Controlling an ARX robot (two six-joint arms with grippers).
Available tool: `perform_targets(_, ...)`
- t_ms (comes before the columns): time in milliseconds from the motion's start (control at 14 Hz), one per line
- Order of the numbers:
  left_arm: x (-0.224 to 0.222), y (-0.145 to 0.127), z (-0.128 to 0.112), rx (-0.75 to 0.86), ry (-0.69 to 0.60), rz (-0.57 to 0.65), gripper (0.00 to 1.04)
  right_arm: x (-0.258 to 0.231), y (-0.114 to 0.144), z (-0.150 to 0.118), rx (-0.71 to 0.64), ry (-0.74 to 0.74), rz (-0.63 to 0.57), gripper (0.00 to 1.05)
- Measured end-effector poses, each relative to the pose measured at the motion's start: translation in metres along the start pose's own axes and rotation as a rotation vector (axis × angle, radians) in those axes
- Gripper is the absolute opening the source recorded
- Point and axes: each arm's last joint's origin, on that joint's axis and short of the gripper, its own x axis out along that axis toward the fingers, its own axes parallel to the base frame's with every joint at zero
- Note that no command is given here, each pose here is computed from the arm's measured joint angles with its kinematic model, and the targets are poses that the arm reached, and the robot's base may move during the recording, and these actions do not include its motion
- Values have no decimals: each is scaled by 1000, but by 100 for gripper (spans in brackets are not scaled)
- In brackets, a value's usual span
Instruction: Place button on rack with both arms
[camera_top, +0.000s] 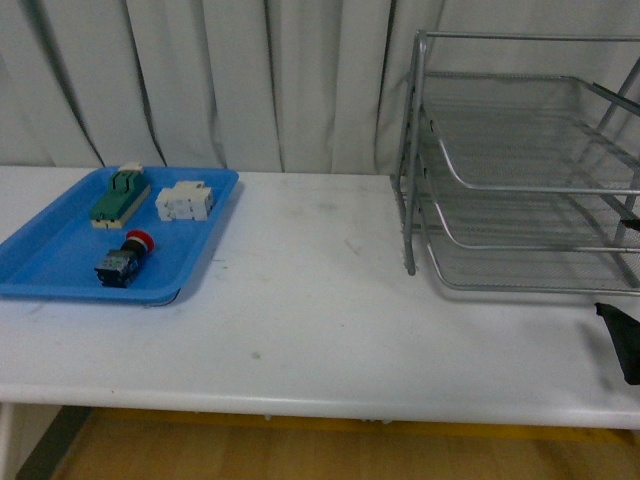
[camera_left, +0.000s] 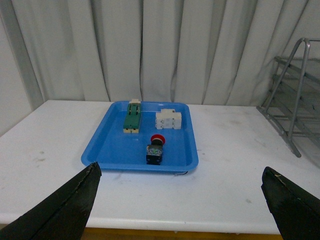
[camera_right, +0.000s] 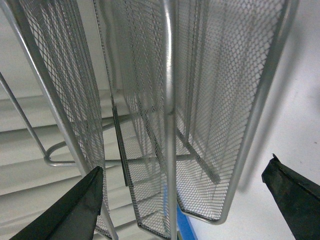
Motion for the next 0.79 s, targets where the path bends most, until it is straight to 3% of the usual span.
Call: perform_targets(786,0,0,0,0,0,0,98,33,-4,-4,-97,15,32,98)
